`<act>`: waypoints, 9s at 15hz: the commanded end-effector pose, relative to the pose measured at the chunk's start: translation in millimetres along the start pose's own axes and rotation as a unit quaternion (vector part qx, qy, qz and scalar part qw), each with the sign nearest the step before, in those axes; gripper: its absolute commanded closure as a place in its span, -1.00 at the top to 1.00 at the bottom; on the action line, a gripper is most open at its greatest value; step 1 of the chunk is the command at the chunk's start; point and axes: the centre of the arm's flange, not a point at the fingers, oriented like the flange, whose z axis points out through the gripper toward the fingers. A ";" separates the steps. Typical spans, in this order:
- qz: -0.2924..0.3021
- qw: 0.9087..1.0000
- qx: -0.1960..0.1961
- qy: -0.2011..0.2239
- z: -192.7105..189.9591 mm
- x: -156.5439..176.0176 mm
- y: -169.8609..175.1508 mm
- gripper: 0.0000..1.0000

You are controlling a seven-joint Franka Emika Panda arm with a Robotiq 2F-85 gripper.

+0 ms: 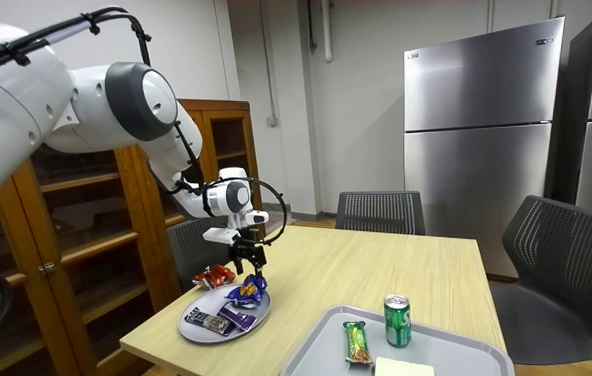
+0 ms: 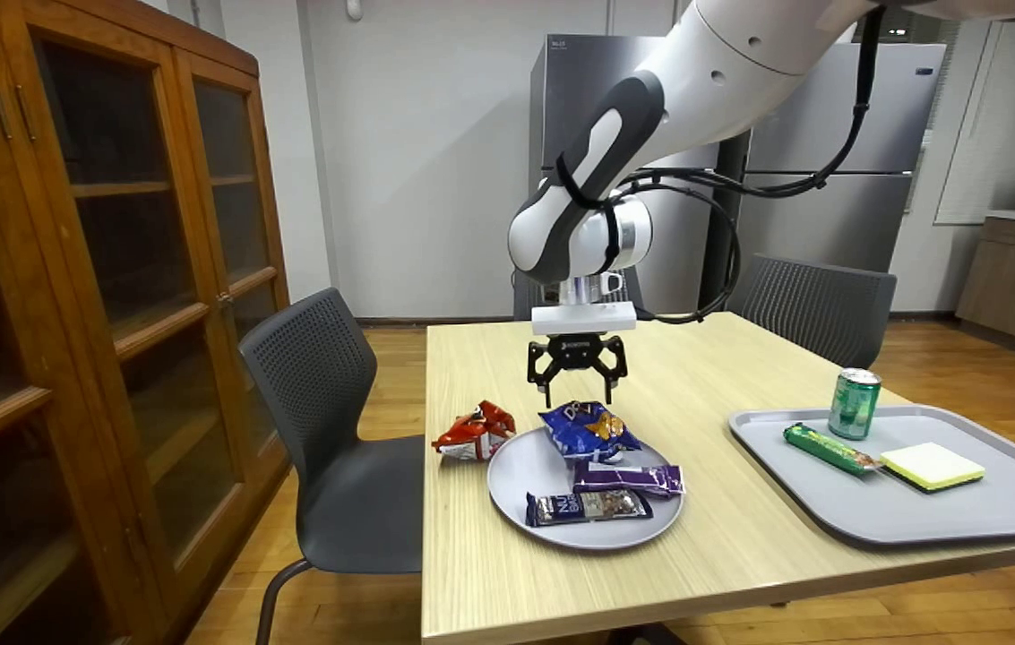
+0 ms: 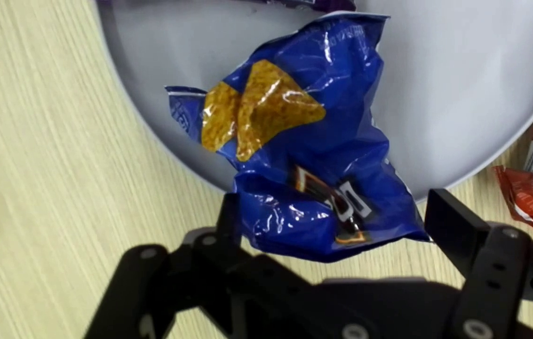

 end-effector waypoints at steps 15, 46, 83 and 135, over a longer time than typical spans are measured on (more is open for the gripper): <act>-0.178 0.984 0.018 0.001 -4.0 0.4 34.8 1.00; -0.257 0.966 0.019 0.019 -3.4 -10.9 19.9 1.00; -0.222 0.972 0.035 0.063 -45.5 33.8 63.0 -1.00; -0.179 0.982 0.013 0.050 -61.5 0.3 80.2 1.00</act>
